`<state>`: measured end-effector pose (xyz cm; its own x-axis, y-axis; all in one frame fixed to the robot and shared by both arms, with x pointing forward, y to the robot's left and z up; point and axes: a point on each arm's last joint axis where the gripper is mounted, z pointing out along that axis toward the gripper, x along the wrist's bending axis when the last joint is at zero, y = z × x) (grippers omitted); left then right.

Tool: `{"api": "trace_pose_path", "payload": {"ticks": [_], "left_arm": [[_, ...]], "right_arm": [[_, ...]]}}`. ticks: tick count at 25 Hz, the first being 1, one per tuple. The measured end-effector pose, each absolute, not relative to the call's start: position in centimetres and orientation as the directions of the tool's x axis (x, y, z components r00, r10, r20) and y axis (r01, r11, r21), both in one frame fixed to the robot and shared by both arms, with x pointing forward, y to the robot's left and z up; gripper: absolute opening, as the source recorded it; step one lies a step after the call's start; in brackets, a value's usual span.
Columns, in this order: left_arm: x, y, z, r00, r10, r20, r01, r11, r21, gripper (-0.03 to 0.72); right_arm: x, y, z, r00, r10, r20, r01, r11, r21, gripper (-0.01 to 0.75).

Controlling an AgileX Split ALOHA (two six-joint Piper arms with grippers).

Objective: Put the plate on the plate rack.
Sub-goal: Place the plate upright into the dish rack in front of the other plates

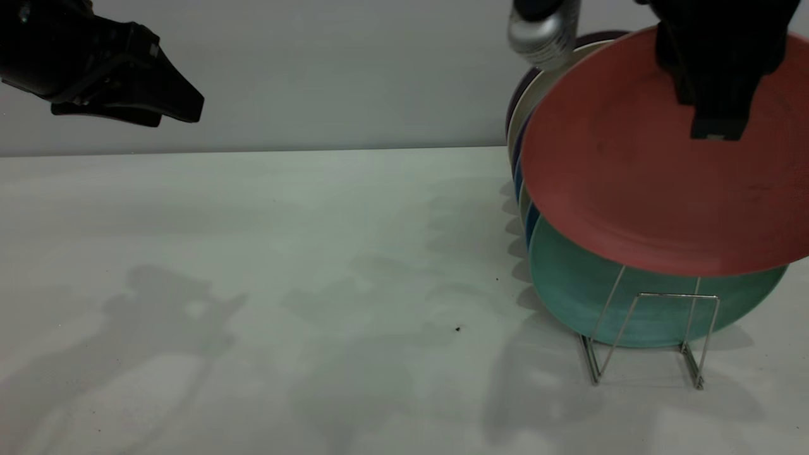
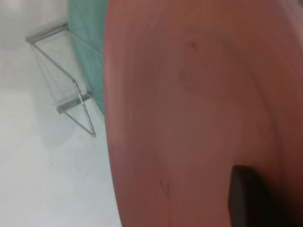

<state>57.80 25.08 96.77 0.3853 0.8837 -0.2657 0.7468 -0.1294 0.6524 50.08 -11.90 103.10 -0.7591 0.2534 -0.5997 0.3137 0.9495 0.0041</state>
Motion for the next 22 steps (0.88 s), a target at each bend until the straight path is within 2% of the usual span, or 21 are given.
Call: {"api": "trace_pose_path", "payload": {"ticks": [10, 15, 22], "left_arm": [[57.8, 25.0, 96.8, 0.388, 0.881, -0.27, 0.748, -0.13, 0.651, 0.498], [57.8, 25.0, 96.8, 0.388, 0.881, -0.27, 0.748, -0.13, 0.651, 0.498], [57.8, 25.0, 96.8, 0.388, 0.881, -0.27, 0.748, -0.13, 0.651, 0.497]], "right_arm": [[50.2, -11.8, 102.8, -0.764, 0.268, -0.587, 0.311, 0.95, 0.028, 0.126], [49.7, -12.4, 100.6, -0.786, 0.209, -0.583, 0.269, 0.963, -0.017, 0.126], [49.1, -12.8, 98.8, -0.785, 0.227, -0.576, 0.269, 0.963, 0.011, 0.126]]}}
